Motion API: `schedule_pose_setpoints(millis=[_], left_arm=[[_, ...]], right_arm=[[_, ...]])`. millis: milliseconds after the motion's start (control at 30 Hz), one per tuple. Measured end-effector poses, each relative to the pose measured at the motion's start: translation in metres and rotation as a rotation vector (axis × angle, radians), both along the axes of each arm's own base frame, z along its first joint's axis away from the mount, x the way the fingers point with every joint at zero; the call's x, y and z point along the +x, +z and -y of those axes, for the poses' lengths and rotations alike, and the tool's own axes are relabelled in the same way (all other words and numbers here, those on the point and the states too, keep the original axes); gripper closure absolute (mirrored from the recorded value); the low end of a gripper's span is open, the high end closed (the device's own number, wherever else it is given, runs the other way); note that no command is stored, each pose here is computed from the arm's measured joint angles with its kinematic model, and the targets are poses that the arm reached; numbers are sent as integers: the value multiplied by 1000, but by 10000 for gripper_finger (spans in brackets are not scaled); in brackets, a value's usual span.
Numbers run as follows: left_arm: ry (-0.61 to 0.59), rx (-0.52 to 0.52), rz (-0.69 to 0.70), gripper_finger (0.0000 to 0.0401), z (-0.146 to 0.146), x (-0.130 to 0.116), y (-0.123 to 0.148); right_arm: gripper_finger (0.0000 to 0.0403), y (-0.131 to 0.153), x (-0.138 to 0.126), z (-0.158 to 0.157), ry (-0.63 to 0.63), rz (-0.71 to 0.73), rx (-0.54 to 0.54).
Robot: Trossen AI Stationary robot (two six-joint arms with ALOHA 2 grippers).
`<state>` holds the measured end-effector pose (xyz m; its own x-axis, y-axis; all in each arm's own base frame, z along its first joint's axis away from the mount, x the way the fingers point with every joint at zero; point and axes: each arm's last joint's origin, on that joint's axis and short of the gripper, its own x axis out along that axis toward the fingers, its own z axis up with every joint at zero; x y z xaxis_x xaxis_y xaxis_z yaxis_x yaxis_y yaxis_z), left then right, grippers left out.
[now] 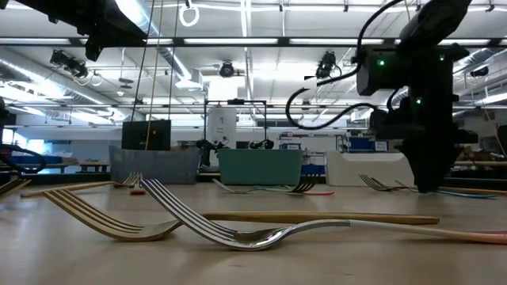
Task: Sort silverware by color (type)
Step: Put the blue fork into the white bin
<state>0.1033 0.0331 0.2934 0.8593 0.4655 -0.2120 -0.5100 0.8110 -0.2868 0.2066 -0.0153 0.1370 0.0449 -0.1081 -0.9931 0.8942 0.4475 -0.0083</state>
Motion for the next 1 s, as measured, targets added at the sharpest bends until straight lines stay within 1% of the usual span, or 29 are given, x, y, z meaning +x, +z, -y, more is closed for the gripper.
schedule_pose_setpoints(millis=[167, 233, 333, 467, 500, 633, 767, 1000], left_arm=[[0, 0, 0, 307, 0, 0, 0], [0, 0, -1, 307, 0, 0, 0], [0, -1, -6, 307, 0, 0, -1], [0, -1, -6, 307, 0, 0, -1], [0, -2, -6, 307, 0, 0, -1], [0, -2, -6, 307, 0, 0, -1], [0, -2, -7, 307, 0, 0, -1], [0, -2, -7, 307, 0, 0, -1]], right_arm=[[288, -8, 4, 1, 20, -36, 0], [295, -9, 5, 1, 23, -40, 0], [324, -9, 5, 1, 24, -33, 0], [381, -6, 4, 1, 24, -8, 3], [388, -5, 4, 1, 25, -2, 3], [384, -3, 4, 0, 28, 14, 15], [393, 1, 3, 0, 37, 44, 41], [394, 18, 5, -2, 58, 195, 94]])
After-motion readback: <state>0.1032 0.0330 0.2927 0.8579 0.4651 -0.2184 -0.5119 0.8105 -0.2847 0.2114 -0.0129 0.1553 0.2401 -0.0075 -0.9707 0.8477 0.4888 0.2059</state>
